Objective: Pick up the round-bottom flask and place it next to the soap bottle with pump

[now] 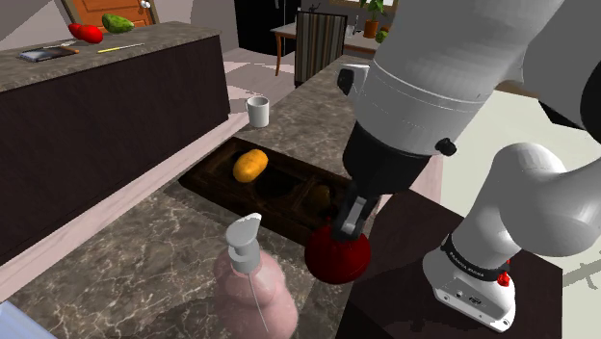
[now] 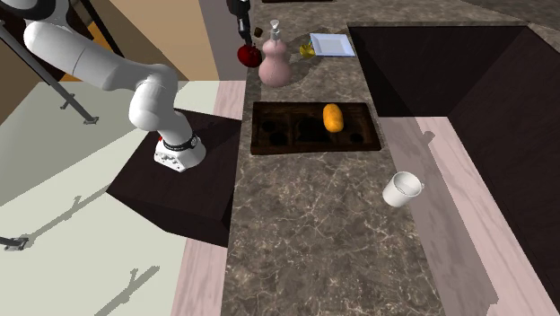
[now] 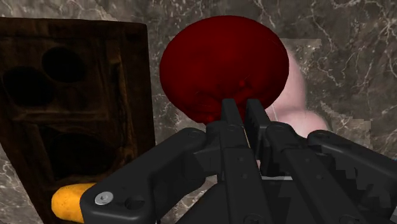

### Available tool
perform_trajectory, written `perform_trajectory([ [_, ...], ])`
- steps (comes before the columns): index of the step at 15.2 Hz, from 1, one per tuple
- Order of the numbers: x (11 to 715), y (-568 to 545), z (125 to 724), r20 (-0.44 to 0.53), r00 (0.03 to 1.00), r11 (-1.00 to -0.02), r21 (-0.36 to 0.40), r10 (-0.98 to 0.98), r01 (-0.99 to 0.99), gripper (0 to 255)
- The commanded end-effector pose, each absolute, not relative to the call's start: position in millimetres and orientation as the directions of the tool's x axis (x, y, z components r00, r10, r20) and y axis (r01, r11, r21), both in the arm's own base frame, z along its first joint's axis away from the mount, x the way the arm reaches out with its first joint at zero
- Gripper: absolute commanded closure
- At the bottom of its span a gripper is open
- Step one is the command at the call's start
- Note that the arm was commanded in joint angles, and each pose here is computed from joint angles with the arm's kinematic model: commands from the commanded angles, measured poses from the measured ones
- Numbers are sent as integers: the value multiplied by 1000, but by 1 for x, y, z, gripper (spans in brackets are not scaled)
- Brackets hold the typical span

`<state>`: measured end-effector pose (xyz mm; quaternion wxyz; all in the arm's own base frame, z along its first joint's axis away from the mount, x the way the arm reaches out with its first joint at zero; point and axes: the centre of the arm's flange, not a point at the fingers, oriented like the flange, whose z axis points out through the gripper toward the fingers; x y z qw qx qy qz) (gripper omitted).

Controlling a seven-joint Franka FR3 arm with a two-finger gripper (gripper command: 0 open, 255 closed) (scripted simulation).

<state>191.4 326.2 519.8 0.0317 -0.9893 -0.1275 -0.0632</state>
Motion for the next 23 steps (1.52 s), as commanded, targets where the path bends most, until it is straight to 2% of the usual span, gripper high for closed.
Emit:
perform_trajectory([
  [1, 191, 325, 509, 134, 959, -965, -47, 248, 256, 255],
  [23, 191, 325, 393, 134, 959, -965, -47, 248, 256, 255],
])
